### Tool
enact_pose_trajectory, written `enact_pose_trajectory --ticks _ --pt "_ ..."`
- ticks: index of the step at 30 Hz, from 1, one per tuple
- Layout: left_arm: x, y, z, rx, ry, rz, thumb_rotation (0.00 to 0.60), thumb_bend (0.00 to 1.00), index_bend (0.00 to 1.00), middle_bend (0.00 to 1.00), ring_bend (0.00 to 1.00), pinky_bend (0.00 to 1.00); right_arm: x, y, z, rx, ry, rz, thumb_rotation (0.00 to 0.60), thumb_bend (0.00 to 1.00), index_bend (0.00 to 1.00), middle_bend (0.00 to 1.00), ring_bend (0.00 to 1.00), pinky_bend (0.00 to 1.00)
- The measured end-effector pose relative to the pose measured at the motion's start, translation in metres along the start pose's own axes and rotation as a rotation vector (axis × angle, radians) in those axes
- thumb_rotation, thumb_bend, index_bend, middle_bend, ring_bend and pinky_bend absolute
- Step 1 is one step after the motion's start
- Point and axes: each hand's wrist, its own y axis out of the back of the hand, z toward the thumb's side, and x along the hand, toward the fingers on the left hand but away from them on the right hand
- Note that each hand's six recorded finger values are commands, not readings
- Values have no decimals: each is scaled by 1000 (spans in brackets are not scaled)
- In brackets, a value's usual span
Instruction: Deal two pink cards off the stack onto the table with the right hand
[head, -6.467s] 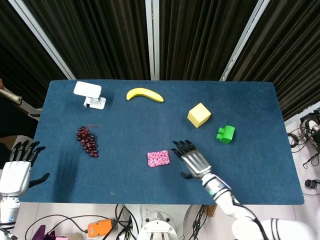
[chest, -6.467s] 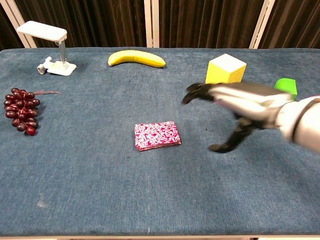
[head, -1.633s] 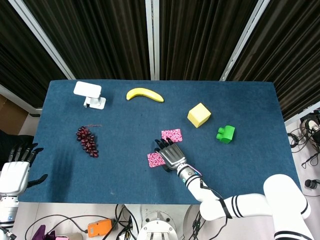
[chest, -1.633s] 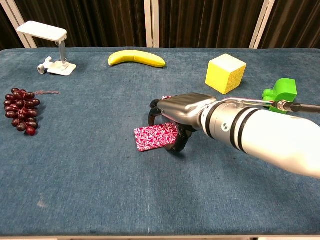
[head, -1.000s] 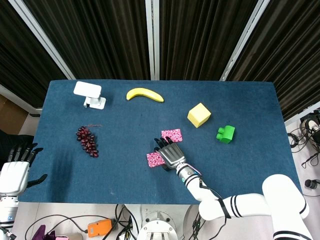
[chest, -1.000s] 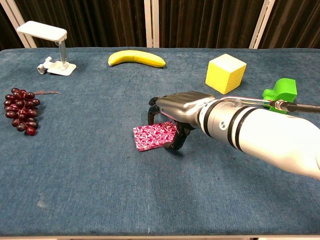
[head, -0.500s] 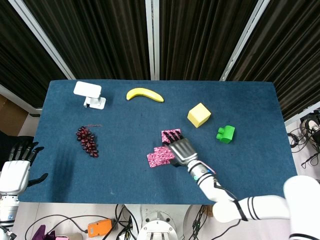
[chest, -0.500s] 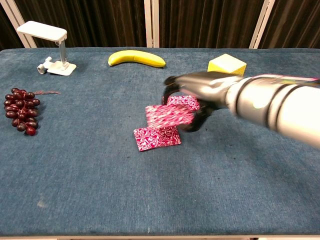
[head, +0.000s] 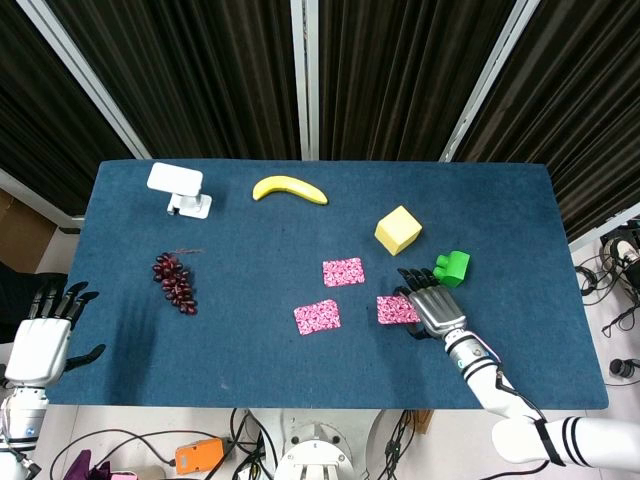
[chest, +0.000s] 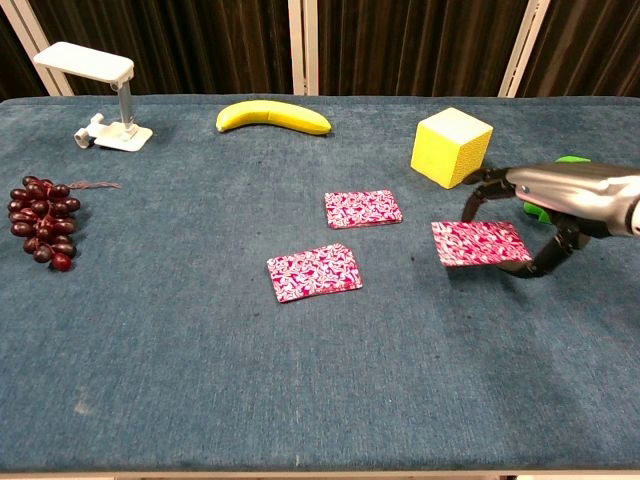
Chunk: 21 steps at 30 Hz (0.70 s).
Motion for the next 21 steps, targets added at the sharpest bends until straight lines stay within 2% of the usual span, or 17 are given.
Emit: enact_pose_trajectory --ticks 6,10,13,17,21 --pt "-1 2 -1 5 4 2 600 67 210 123 16 1 5 -14 -4 38 10 21 600 542 214 64 0 0" --pt "-1 3 -2 4 7 5 600 67 210 122 17 1 13 -12 -8 44 7 10 600 542 113 60 0 0" --pt "-1 2 -3 2 10 3 600 67 210 122 16 1 24 -5 -17 49 -6 -10 600 542 81 55 0 0" --pt "-1 3 -5 -5 16 7 600 67 210 123 17 1 38 12 -29 35 -31 -84 600 543 112 56 0 0" --pt "0 4 -9 -10 28 14 600 67 210 123 17 1 63 40 -50 3 -89 -234 600 543 118 55 0 0"
